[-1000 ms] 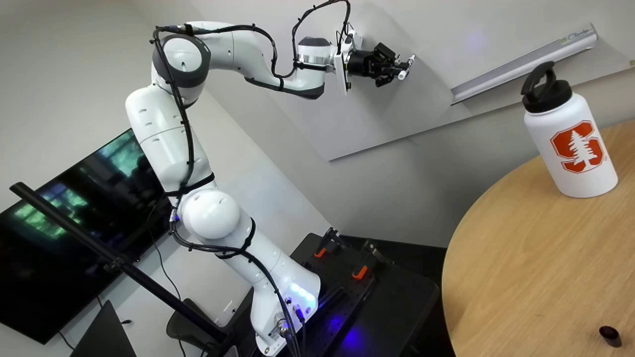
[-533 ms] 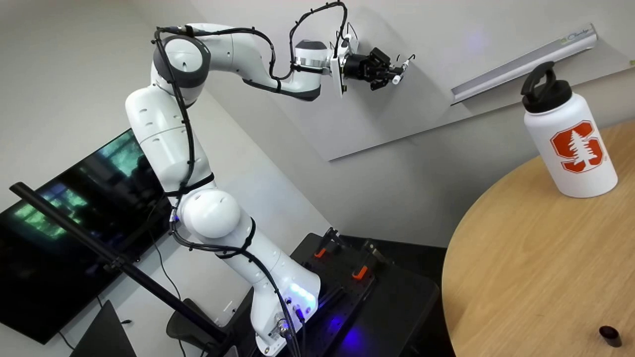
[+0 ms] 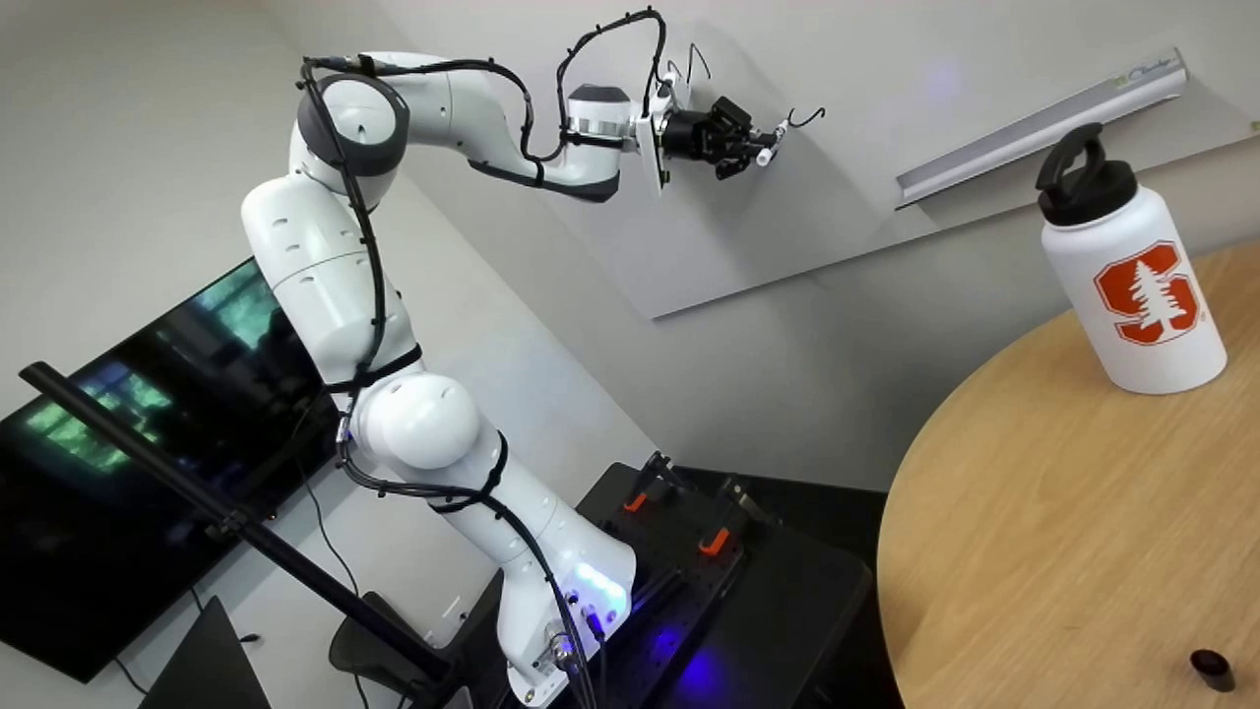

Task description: Write on the white board.

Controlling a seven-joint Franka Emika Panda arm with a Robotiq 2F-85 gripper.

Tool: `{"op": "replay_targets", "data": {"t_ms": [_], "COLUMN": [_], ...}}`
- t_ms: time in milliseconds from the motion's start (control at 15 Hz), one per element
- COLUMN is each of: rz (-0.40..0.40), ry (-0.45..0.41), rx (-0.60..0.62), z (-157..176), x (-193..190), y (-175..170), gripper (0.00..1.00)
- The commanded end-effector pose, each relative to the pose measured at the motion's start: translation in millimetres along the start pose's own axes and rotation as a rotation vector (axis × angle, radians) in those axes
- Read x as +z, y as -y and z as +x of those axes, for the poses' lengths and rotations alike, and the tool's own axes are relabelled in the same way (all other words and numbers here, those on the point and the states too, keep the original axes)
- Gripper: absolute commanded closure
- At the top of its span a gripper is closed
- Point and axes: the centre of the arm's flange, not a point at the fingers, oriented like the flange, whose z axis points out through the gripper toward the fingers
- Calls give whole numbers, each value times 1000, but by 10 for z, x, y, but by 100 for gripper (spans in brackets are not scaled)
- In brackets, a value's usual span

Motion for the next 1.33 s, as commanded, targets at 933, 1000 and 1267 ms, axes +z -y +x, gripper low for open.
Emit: {"op": "replay_targets", "data": {"t_ms": [933, 1000, 1267], "rz": [41, 44, 47], "ry": [100, 104, 86], "rx": [16, 14, 22], "z": [93, 80, 130], "x": [755, 818, 922], "y": [-56, -61, -122], "gripper": [92, 92, 92]}}
